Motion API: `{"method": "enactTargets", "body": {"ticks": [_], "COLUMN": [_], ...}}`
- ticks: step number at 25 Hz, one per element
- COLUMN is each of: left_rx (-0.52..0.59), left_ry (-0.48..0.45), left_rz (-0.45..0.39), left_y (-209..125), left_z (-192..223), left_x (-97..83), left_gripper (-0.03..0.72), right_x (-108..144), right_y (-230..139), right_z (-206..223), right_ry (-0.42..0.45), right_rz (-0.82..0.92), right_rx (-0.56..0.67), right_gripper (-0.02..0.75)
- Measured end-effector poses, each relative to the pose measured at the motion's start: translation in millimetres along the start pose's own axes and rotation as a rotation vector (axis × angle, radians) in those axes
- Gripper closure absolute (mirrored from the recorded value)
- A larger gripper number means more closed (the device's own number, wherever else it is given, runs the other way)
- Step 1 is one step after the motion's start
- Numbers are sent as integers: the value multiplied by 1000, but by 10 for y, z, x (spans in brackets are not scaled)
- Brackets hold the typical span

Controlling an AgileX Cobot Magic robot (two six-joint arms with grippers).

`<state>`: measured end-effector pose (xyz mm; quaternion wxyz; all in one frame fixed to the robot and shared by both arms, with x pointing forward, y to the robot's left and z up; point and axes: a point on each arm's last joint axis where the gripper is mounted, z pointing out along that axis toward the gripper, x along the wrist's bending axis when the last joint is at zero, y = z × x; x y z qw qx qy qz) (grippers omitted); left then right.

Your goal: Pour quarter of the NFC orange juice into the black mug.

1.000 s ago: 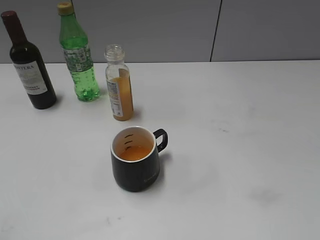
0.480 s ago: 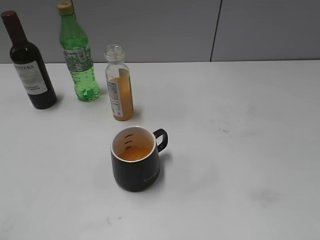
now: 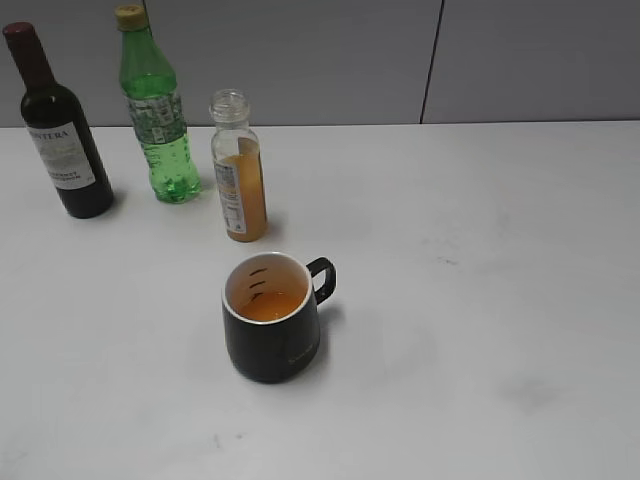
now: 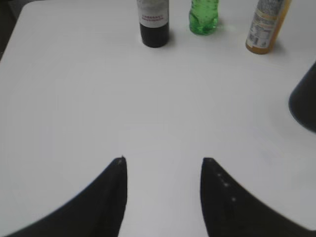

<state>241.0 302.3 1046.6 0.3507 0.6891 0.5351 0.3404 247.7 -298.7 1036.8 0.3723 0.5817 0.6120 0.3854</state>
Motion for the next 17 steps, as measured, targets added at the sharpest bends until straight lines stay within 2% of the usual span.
{"method": "enactTargets", "body": {"ticks": [4, 17], "left_rx": [-36, -35], "left_ry": [51, 103], "left_rz": [-28, -58], "left_y": [-33, -37], "left_z": [-53, -60], "left_x": [-5, -9], "left_gripper": [340, 356], "right_x": [0, 1], "right_y": [0, -2], "right_z": [0, 1], "right_ry": [0, 1], "right_rz": [0, 1], "right_rx": [0, 1], "right_gripper": [150, 150]}}
